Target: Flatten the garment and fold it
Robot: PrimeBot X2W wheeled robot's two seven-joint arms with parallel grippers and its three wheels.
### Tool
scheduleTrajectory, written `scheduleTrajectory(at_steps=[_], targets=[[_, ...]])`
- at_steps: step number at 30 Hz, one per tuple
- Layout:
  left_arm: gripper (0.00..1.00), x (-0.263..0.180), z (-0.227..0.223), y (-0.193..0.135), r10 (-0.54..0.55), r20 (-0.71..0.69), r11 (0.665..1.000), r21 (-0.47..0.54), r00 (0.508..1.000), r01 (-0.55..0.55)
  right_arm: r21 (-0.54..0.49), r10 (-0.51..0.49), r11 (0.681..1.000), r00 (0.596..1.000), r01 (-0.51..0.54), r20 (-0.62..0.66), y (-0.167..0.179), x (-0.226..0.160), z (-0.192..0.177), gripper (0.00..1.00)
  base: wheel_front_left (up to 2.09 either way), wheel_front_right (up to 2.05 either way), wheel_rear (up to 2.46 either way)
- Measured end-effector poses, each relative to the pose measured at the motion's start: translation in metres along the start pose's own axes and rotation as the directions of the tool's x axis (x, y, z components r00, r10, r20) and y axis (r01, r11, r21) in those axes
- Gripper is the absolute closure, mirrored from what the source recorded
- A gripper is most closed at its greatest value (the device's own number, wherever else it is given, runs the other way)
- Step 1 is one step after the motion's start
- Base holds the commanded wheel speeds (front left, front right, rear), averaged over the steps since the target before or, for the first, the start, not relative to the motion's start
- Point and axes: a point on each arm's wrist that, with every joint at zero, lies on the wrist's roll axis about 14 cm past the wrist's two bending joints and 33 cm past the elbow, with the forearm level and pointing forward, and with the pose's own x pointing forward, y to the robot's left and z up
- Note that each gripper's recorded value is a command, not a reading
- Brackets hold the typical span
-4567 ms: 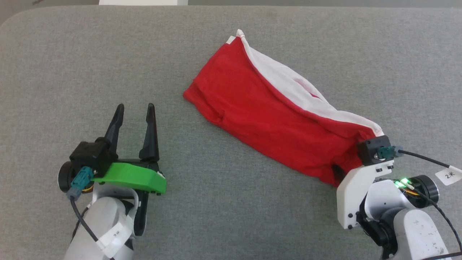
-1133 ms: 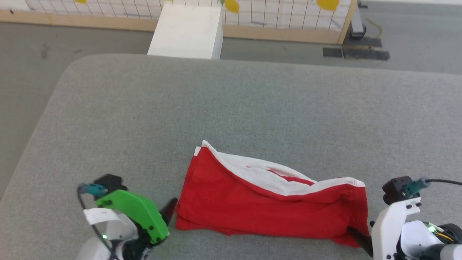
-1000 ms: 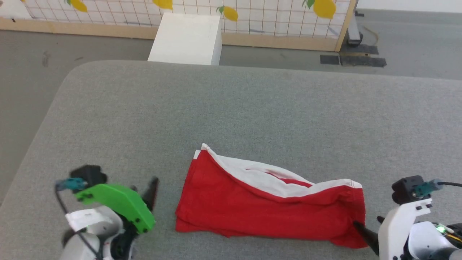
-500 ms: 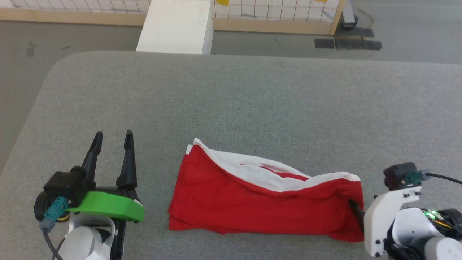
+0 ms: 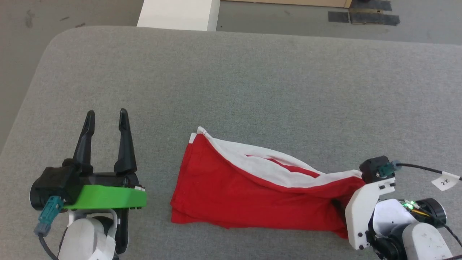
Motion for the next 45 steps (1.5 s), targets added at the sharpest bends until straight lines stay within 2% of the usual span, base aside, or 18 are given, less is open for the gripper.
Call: scheduleTrajectory(at_steps=[2,3,4,5,13,17,25,28,34,39,45], targets=[[0.00,-0.001,-0.002,0.002,0.005,-0.004,1.000,-0.005,1.000,-0.005,-0.011,0.004,1.000,1.000,-0.004,-0.013,0.001,0.003,-0.001,0.00,0.00,0.00,0.00],[0.00,-0.001,-0.003,0.002,0.007,-0.006,1.000,-0.006,1.000,-0.007,-0.016,0.007,1.000,1.000,-0.008,-0.025,0.001,0.005,-0.002,0.51,0.00,0.00,0.00],[0.00,-0.001,-0.004,0.003,0.009,-0.007,1.000,-0.004,1.000,-0.009,-0.024,0.009,1.000,1.000,-0.010,-0.029,0.001,0.006,-0.001,0.69,0.00,0.00,0.00],[0.00,-0.002,-0.004,0.004,0.011,-0.008,1.000,0.001,1.000,-0.011,-0.032,0.010,0.999,0.999,-0.011,-0.032,0.001,0.006,0.000,1.00,0.00,0.00,0.00],[0.00,-0.004,-0.005,0.008,0.028,-0.008,1.000,-0.002,1.000,-0.028,-0.040,0.029,0.999,1.000,-0.029,-0.012,0.001,0.004,0.006,1.00,0.00,0.00,0.00],[0.00,-0.004,-0.004,0.006,0.022,-0.004,1.000,0.000,1.000,-0.022,-0.031,0.020,0.999,1.000,-0.020,-0.007,-0.010,-0.003,0.008,1.00,0.00,0.00,0.00],[0.00,-0.002,-0.007,-0.001,-0.002,-0.009,1.000,-0.010,1.000,0.001,-0.019,-0.160,0.987,0.985,0.159,-0.063,-0.096,-0.029,0.004,1.00,0.00,0.00,0.00],[0.00,-0.001,-0.009,-0.004,-0.009,-0.014,1.000,-0.015,1.000,0.009,0.014,-0.241,0.970,0.966,0.243,-0.091,-0.132,-0.041,-0.001,1.00,0.00,0.00,0.00],[0.00,-0.002,-0.013,-0.008,-0.020,-0.026,1.000,-0.021,0.999,0.019,0.057,-0.346,0.932,0.925,0.358,-0.157,-0.175,-0.053,-0.017,1.00,0.00,0.00,0.00],[0.00,-0.003,-0.012,-0.011,-0.028,-0.024,0.999,-0.025,0.999,0.028,0.045,-0.350,0.931,0.922,0.362,-0.166,-0.175,-0.056,-0.017,1.00,0.00,0.00,0.00],[0.00,-0.004,-0.002,-0.016,-0.042,-0.002,0.999,-0.025,0.999,0.042,-0.030,-0.297,0.955,0.945,0.295,-0.140,-0.147,-0.076,0.007,1.00,0.00,0.00,0.00]])
